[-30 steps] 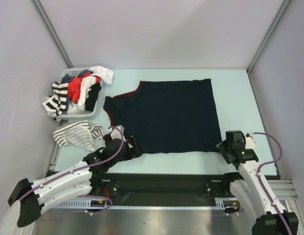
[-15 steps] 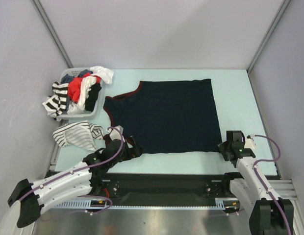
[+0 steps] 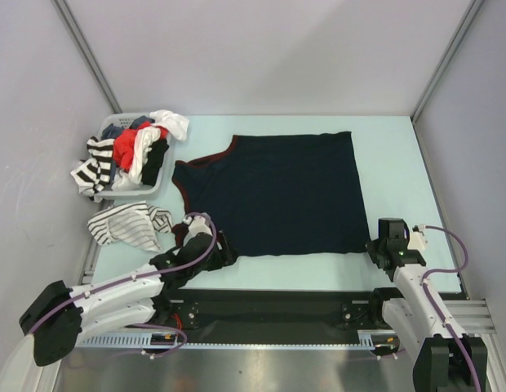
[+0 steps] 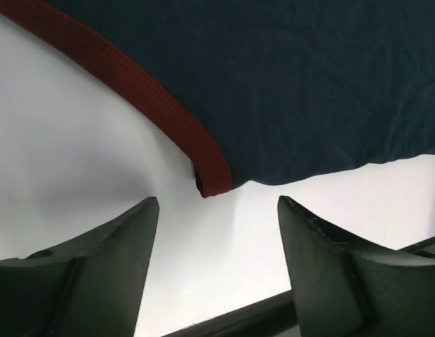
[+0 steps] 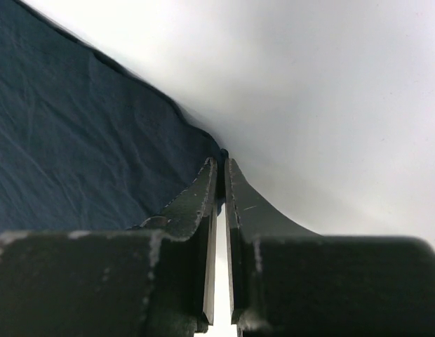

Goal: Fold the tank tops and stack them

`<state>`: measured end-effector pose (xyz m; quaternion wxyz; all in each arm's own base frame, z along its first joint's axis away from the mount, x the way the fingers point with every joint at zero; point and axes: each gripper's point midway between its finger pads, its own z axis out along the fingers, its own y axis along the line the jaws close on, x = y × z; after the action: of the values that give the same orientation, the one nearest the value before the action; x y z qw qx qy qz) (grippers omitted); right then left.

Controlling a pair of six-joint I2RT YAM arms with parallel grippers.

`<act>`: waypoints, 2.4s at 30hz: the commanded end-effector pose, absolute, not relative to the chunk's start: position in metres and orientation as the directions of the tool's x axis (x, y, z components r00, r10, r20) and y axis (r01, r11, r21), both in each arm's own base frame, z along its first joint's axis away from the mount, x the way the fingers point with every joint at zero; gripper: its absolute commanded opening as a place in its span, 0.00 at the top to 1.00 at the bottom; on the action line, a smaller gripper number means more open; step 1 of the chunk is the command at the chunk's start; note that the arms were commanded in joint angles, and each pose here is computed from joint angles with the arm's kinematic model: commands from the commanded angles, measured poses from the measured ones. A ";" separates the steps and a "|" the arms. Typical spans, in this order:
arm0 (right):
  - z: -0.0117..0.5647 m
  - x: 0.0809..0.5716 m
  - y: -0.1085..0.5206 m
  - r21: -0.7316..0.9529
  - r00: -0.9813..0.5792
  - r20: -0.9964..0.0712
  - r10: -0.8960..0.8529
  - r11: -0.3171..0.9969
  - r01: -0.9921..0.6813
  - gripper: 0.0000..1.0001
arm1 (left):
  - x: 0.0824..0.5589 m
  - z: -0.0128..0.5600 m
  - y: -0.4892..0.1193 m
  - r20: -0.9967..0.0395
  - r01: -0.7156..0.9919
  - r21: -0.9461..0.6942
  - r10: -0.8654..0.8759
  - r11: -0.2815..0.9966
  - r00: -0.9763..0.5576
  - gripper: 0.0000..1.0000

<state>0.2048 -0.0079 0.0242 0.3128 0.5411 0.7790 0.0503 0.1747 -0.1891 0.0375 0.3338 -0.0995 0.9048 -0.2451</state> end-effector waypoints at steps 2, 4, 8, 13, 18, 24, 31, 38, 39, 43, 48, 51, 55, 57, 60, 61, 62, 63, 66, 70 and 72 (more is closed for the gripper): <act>0.024 0.202 -0.011 0.413 -0.220 -0.448 0.866 0.419 0.808 0.93 | 0.179 0.031 -0.195 -0.561 -0.018 -0.524 -0.361 0.852 -0.745 0.31; 0.023 0.202 -0.009 0.421 -0.221 -0.444 0.868 0.420 0.804 0.93 | 0.183 0.031 -0.197 -0.571 -0.006 -0.512 -0.346 0.859 -0.745 0.42; 0.027 0.204 -0.008 0.426 -0.224 -0.442 0.868 0.424 0.799 0.95 | 0.187 0.024 -0.201 -0.582 0.004 -0.496 -0.329 0.868 -0.744 0.54; 0.025 0.202 -0.008 0.399 -0.245 -0.441 0.864 0.433 0.808 0.98 | 0.184 0.011 -0.203 -0.567 0.006 -0.481 -0.306 0.877 -0.765 0.48; 0.024 0.200 -0.008 0.402 -0.246 -0.439 0.864 0.433 0.807 1.00 | 0.187 0.006 -0.205 -0.578 0.021 -0.455 -0.277 0.890 -0.767 0.80; 0.036 0.197 -0.010 0.360 -0.288 -0.456 0.842 0.470 0.806 1.00 | 0.183 0.018 -0.201 -0.583 0.036 -0.438 -0.253 0.898 -0.772 1.00; 0.059 0.191 -0.015 0.332 -0.301 -0.479 0.824 0.488 0.807 1.00 | 0.167 0.046 -0.189 -0.575 0.069 -0.420 -0.207 0.905 -0.792 1.00; 0.074 0.193 -0.014 0.387 -0.278 -0.495 0.823 0.495 0.778 1.00 | 0.168 0.068 -0.198 -0.581 0.108 -0.447 -0.197 0.888 -0.790 0.99; 0.076 0.195 -0.014 0.390 -0.280 -0.501 0.819 0.503 0.771 1.00 | 0.169 0.067 -0.199 -0.579 0.110 -0.435 -0.184 0.894 -0.794 0.99; 0.083 0.206 -0.014 0.370 -0.309 -0.510 0.803 0.529 0.764 1.00 | 0.181 0.077 -0.199 -0.591 0.096 -0.410 -0.184 0.907 -0.785 0.97; 0.094 0.228 -0.012 0.381 -0.329 -0.523 0.786 0.561 0.735 1.00 | 0.197 0.087 -0.203 -0.589 0.113 -0.424 -0.179 0.899 -0.788 0.96; 0.100 0.244 -0.010 0.395 -0.330 -0.525 0.784 0.568 0.722 1.00 | 0.208 0.085 -0.204 -0.575 0.109 -0.423 -0.173 0.899 -0.800 0.96; 0.107 0.264 -0.007 0.416 -0.330 -0.528 0.782 0.578 0.702 1.00 | 0.223 0.085 -0.201 -0.573 0.098 -0.412 -0.175 0.906 -0.801 0.97; 0.107 0.274 -0.007 0.413 -0.333 -0.529 0.780 0.580 0.702 1.00 | 0.230 0.089 -0.201 -0.580 0.098 -0.407 -0.173 0.908 -0.796 0.97; 0.111 0.287 -0.006 0.423 -0.330 -0.531 0.780 0.582 0.695 1.00 | 0.240 0.096 -0.198 -0.595 0.095 -0.403 -0.182 0.910 -0.783 0.97; 0.105 0.290 -0.007 0.406 -0.341 -0.524 0.780 0.582 0.705 1.00 | 0.243 0.096 -0.195 -0.596 0.085 -0.398 -0.187 0.913 -0.781 0.97; 0.106 0.295 -0.007 0.407 -0.337 -0.529 0.779 0.581 0.705 1.00 | 0.246 0.097 -0.195 -0.598 0.085 -0.396 -0.186 0.914 -0.780 0.97; 0.111 0.301 -0.008 0.410 -0.329 -0.532 0.780 0.578 0.706 1.00 | 0.250 0.101 -0.196 -0.605 0.090 -0.395 -0.186 0.914 -0.774 0.97; 0.107 0.311 -0.010 0.390 -0.338 -0.532 0.776 0.579 0.716 1.00 | 0.261 0.104 -0.196 -0.610 0.095 -0.381 -0.173 0.920 -0.773 0.98; 0.106 0.326 -0.011 0.386 -0.336 -0.534 0.776 0.577 0.720 1.00 | 0.275 0.104 -0.199 -0.610 0.098 -0.365 -0.158 0.926 -0.777 0.98; 0.101 0.330 -0.010 0.379 -0.344 -0.526 0.778 0.576 0.724 1.00 | 0.283 0.102 -0.200 -0.606 0.095 -0.355 -0.151 0.930 -0.781 0.99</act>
<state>0.3095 -0.0039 0.0865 0.3129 0.4599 0.8301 0.0389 0.2624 -0.1933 0.0851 0.3091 -0.0307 0.9336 -0.1786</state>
